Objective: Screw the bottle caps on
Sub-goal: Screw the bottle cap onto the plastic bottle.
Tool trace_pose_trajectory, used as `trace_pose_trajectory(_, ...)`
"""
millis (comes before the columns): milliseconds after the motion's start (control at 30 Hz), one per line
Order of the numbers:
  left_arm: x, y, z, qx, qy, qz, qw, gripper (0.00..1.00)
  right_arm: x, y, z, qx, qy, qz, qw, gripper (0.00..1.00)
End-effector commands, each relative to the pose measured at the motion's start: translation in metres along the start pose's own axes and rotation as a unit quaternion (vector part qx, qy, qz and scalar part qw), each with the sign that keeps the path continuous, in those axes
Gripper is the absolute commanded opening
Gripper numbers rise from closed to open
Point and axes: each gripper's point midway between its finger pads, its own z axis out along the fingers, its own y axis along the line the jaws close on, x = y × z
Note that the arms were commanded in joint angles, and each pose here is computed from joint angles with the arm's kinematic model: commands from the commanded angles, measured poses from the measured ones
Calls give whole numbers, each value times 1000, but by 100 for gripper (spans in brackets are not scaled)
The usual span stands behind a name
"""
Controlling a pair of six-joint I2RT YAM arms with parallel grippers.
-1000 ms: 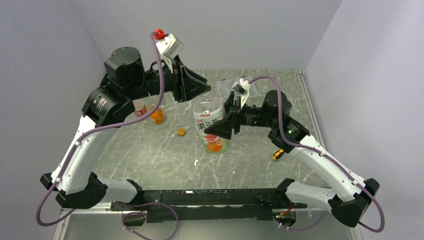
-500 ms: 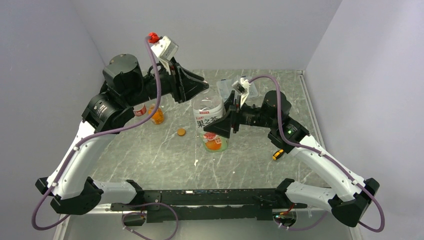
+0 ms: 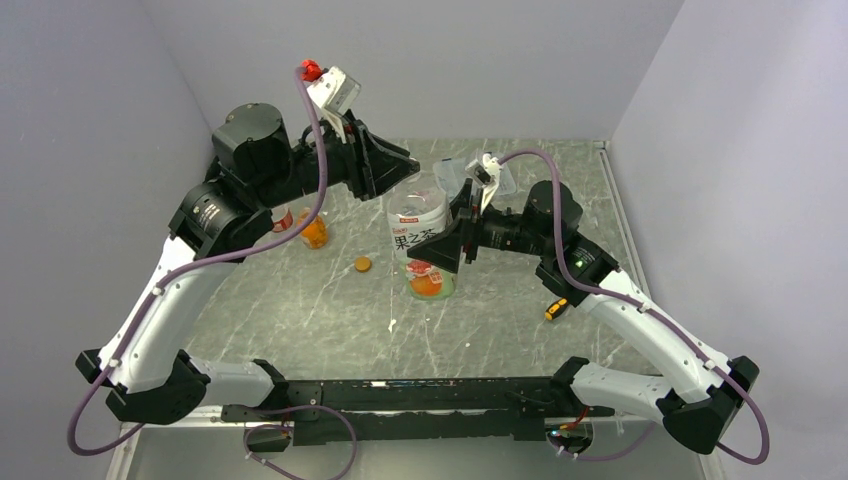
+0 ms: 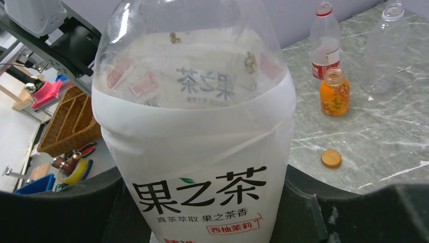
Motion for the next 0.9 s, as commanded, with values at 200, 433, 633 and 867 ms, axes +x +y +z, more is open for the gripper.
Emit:
trace_pose_trajectory(200,8,11,-2,-32,29,-8,999,20,-62,17,-8,-5,-96,-92,991,24)
trace_pose_trajectory(433,4,12,4,-29,31,-1,999,26,-61,16,-6,-3,-89,-98,991,24)
trace_pose_trajectory(633,5,15,9,-33,36,1,999,29,-60,14,-5,-1,-87,-102,991,25)
trace_pose_trajectory(867,7,21,13,-44,41,3,998,32,-59,13,-2,-3,-86,-103,991,25)
